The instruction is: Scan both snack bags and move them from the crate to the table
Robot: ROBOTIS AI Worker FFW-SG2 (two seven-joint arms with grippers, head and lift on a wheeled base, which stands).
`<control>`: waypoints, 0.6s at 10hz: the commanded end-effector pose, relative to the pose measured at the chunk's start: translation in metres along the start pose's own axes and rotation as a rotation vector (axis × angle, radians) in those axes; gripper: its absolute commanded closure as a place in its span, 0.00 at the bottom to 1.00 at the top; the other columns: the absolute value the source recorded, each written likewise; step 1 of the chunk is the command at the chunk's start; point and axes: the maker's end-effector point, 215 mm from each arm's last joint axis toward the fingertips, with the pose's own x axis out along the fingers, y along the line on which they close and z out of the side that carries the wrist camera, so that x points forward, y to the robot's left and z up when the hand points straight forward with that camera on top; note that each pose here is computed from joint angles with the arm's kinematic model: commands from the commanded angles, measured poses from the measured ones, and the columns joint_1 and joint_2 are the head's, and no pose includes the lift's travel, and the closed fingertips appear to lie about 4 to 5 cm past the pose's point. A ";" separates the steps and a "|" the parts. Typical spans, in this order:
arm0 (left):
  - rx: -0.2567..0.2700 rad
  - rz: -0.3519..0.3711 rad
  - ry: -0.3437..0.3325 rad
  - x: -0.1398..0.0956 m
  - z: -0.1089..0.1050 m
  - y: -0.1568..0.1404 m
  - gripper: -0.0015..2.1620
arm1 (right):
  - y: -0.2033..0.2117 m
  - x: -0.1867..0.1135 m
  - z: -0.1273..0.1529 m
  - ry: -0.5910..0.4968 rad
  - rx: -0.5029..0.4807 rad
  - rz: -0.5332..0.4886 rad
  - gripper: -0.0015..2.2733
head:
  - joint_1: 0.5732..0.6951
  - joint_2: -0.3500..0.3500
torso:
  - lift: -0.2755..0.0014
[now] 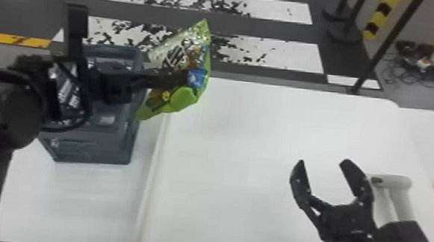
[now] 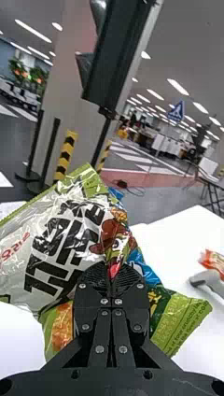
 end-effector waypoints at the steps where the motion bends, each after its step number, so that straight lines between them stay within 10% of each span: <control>1: 0.023 -0.064 0.039 0.038 -0.014 -0.039 0.99 | -0.010 0.000 0.005 -0.012 -0.006 -0.029 0.04 | 1.00 0.35 | 0.68; 6: 0.090 -0.095 0.193 0.154 -0.144 -0.091 0.99 | -0.029 -0.002 0.015 -0.029 -0.014 -0.106 0.04 | 1.00 0.06 | 0.68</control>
